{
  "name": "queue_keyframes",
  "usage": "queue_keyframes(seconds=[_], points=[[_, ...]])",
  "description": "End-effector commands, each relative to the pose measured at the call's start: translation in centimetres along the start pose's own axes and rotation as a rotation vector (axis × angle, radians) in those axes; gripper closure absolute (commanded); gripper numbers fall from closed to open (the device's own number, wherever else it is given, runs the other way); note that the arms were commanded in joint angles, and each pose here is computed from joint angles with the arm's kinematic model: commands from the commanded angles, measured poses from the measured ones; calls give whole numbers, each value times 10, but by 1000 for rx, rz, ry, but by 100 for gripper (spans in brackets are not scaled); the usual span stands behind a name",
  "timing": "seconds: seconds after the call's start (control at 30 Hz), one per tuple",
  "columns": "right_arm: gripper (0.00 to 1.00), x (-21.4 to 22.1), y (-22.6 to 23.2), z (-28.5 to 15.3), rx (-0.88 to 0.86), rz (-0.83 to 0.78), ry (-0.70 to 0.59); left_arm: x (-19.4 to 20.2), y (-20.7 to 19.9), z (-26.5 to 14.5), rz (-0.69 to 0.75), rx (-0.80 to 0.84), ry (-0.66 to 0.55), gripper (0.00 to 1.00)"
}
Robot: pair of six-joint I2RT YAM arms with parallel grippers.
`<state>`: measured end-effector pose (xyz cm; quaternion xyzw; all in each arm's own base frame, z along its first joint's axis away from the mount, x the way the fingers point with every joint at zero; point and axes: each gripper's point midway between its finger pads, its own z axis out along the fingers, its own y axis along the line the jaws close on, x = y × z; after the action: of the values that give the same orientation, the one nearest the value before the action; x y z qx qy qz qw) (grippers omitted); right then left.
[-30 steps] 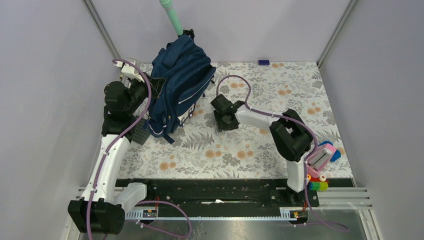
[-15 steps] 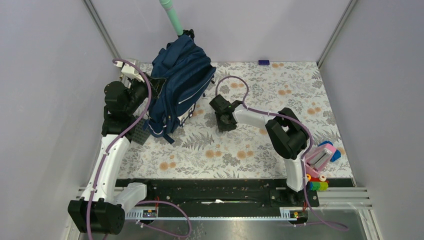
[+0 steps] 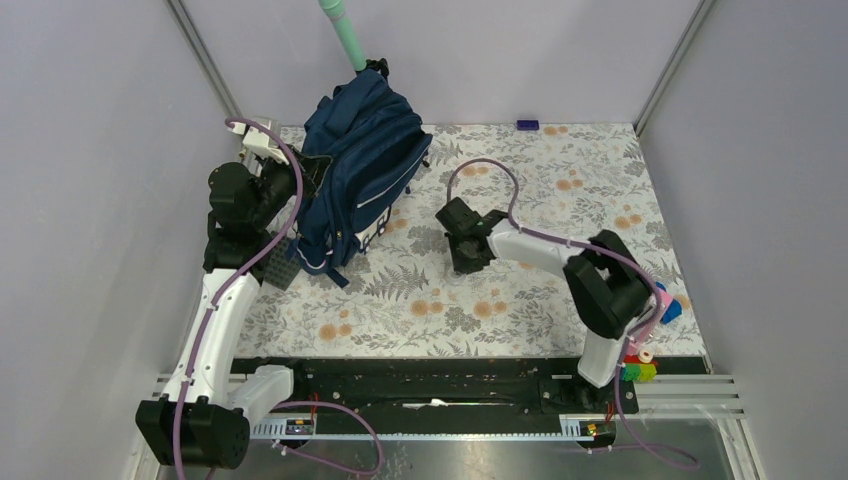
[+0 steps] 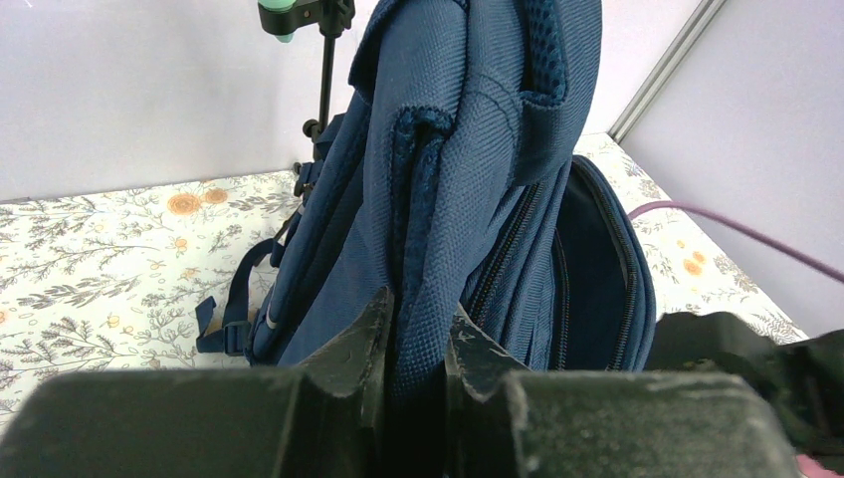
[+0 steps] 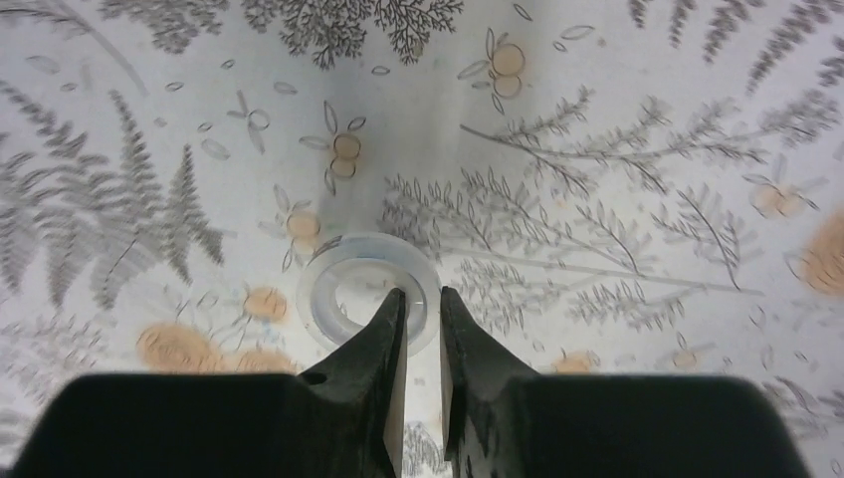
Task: Pack the student bag
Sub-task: Pick up the stationery from the center of the board.
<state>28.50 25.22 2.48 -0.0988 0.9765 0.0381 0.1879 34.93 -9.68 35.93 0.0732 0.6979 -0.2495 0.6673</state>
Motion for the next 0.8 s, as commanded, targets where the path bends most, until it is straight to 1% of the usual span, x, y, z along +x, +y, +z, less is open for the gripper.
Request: queue_keyframes(seconds=[0.0, 0.13, 0.27, 0.3, 0.4, 0.57, 0.67, 0.77], points=[[89, -18, 0, -53, -62, 46, -116, -36, -11, -2, 46, 35, -128, 100], [89, -25, -7, -86, -70, 45, -166, -34, -13, -1, 46, 46, -126, 100], [89, -48, -6, -137, -106, 35, -253, -29, -20, 2, 55, 80, -112, 100], [88, -62, -3, -159, -132, 36, -308, -29, -22, 2, 55, 93, -110, 100], [88, -92, 2, -206, -177, 26, -421, -27, -26, 3, 56, 111, -106, 100], [88, -148, 24, -270, -265, 9, -572, -23, -37, 5, 52, 151, -97, 100], [88, -181, 39, -300, -315, 12, -655, -21, -43, 6, 50, 173, -91, 100], [88, -210, 61, -314, -374, 4, -703, -22, -46, 5, 48, 183, -94, 100]])
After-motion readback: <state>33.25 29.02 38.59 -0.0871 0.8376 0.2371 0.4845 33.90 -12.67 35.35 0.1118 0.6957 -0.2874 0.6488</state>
